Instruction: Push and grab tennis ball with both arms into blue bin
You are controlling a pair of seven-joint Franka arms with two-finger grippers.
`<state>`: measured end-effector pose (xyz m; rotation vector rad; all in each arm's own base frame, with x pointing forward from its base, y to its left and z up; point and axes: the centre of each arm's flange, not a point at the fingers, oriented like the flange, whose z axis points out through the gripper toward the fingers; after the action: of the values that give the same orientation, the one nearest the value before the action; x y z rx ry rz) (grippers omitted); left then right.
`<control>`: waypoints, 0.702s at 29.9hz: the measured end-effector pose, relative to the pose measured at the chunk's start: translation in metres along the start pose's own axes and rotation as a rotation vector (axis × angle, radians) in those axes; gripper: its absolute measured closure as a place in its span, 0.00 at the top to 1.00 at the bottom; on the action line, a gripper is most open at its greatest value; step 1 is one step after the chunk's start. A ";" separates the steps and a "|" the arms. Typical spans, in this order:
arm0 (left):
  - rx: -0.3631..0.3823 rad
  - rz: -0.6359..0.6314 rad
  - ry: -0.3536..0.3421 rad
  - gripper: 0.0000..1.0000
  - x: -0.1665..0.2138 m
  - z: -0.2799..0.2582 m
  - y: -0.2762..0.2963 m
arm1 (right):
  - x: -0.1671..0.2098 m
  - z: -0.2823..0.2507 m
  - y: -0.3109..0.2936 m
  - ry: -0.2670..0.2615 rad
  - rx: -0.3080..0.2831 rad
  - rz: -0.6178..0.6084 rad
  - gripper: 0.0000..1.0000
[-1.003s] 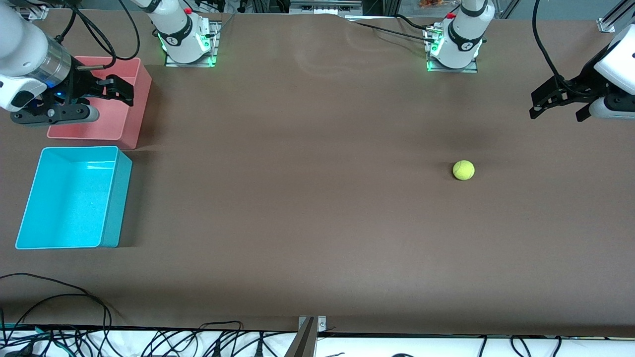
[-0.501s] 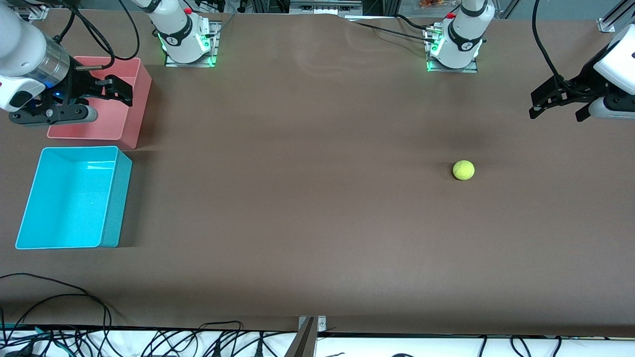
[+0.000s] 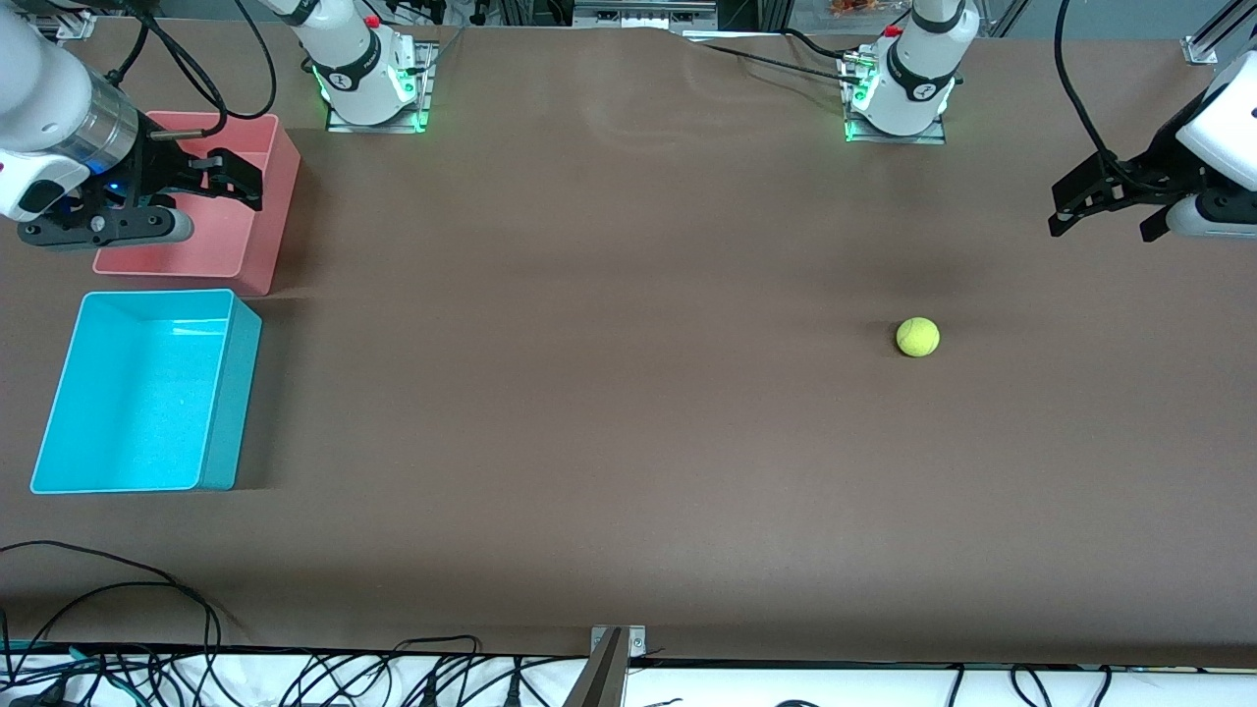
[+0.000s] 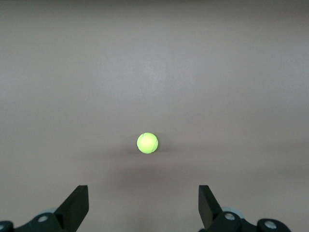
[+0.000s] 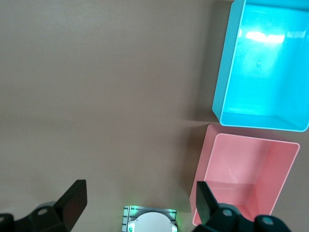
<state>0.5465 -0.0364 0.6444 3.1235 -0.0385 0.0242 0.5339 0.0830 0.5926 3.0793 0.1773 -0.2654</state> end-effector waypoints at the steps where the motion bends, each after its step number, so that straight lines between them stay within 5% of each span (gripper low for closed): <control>1: 0.000 -0.002 0.000 1.00 0.000 0.000 -0.001 | 0.000 0.000 0.000 0.000 0.000 0.000 1.00; 9: 0.001 -0.005 -0.041 1.00 -0.001 0.018 -0.003 | 0.000 0.000 0.000 0.000 0.000 0.000 1.00; 21: 0.017 -0.010 -0.102 1.00 0.006 0.129 -0.008 | 0.000 0.000 0.000 0.000 0.000 0.000 1.00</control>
<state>0.5547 -0.0309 0.5153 3.1391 -0.0245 -0.1349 0.5339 0.0830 0.5926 3.0793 0.1773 -0.2654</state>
